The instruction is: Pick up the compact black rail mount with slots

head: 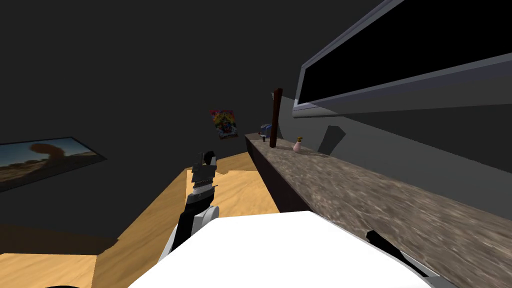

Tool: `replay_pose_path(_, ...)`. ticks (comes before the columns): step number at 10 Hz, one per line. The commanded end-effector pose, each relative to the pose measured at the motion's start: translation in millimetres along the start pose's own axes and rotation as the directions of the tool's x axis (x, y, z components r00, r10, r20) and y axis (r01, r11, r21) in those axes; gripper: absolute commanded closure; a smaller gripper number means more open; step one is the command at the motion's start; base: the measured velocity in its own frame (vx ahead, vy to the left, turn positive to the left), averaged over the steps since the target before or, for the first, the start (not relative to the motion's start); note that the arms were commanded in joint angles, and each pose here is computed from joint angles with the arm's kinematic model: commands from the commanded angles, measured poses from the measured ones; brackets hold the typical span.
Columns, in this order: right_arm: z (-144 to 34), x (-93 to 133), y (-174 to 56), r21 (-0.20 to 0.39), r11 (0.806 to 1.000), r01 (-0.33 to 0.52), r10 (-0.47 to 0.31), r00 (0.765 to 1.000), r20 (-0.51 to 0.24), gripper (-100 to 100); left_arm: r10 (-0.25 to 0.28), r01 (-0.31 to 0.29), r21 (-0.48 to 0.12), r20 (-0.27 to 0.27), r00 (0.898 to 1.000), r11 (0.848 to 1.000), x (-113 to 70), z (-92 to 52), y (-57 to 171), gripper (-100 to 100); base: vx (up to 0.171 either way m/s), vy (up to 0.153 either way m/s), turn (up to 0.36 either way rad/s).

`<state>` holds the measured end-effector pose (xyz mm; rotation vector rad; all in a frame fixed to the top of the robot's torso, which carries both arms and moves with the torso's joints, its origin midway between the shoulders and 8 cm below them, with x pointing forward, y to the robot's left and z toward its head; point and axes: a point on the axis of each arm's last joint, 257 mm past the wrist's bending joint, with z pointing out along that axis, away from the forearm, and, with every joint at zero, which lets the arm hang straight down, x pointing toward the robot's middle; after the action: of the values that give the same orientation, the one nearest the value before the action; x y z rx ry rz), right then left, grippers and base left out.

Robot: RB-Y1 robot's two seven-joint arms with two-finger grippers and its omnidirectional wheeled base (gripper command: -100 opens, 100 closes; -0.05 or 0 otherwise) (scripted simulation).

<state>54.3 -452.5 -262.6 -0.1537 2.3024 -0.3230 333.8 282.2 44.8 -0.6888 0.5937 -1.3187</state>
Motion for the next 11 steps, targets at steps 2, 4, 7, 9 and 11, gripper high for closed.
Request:
replay_pose_path(2,-28.3,52.4,-2.0,0.001,1.000,0.019,-0.019,0.990,-0.136,-100,0.000,0.000,0.000,0.000,1.000,1.000,0.0,0.0,0.0,0,0.008,-0.064,0.289)
replay_pose_path(4,-53.2,90.8,-2.0,-0.005,0.999,0.033,-0.033,0.970,-0.241,-100,0.000,0.000,0.000,0.000,1.000,1.000,0.0,0.0,0.0,0,0.008,-0.088,0.367)
replay_pose_path(7,-81.2,124.2,-1.2,-0.015,0.999,0.044,-0.046,0.940,-0.338,-100,0.000,0.000,0.000,0.000,1.000,1.000,0.0,0.0,0.0,0,-0.002,-0.054,0.173)
replay_pose_path(9,-103.8,148.0,-0.4,-0.028,0.998,0.053,-0.060,0.911,-0.408,-100,0.000,0.000,0.000,0.000,1.000,1.000,0.0,0.0,0.0,0,0.000,-0.076,0.271)
replay_pose_path(11,-114.7,156.6,-1.1,-0.031,0.998,0.055,-0.062,0.902,-0.428,-100,0.000,0.000,0.000,0.000,1.000,1.000,0.0,0.0,0.0,0,0.002,-0.067,0.160)
